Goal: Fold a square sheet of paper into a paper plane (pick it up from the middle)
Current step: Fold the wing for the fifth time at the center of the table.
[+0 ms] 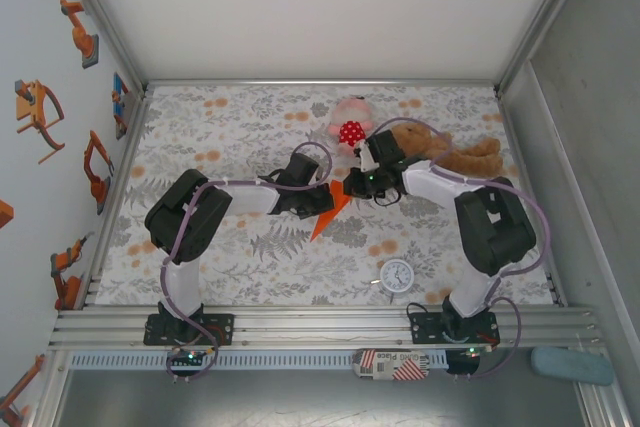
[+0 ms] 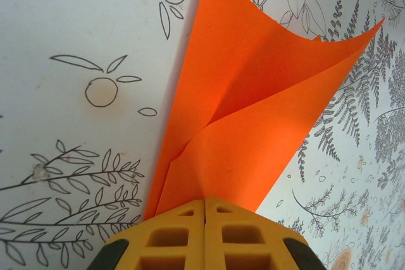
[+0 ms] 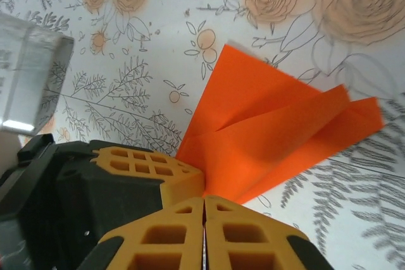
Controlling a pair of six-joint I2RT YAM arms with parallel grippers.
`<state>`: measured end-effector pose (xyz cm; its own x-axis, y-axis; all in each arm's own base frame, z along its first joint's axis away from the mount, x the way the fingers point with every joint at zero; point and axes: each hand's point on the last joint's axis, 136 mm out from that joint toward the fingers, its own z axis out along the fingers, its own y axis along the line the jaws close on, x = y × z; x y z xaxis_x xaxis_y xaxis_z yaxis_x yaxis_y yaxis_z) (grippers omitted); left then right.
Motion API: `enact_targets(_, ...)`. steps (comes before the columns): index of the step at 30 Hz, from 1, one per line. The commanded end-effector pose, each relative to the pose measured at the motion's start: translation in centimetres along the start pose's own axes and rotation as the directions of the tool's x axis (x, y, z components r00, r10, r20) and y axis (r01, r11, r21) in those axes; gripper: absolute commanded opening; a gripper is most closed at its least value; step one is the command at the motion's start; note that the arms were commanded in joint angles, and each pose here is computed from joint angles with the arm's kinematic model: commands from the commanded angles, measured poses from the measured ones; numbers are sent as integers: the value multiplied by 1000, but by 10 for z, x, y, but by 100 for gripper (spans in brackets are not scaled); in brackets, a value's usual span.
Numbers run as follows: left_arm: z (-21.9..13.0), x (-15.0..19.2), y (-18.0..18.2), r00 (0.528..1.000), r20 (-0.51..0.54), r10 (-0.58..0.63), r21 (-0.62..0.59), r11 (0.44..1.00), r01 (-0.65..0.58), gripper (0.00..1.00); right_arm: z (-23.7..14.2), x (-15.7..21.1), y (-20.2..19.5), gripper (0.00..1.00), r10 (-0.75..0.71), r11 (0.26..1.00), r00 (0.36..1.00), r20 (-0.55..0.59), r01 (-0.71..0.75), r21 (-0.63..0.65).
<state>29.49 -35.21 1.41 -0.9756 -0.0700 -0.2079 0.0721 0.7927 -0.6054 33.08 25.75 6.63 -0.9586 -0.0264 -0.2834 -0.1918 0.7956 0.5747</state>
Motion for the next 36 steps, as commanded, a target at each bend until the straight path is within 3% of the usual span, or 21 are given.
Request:
enact_targets(1,7,26,51,995,-67,-71,-166,984,59,0,10,-3,14,5,-11,996,1000,-10,10,-94)
enact_targets(6,6,26,53,995,-69,-75,-175,983,62,0,22,-4,12,0,-6,995,999,-41,1,-102)
enact_targets(24,-1,36,66,992,-86,-90,-205,976,71,0,49,4,-34,0,30,999,993,-111,-27,30)
enact_targets(31,-2,42,76,990,-100,-103,-228,971,78,0,49,4,-50,0,41,996,997,-71,-46,-71)
enact_targets(36,0,47,79,987,-122,-105,-232,970,75,0,41,-15,-70,0,92,994,996,-11,-93,-60)
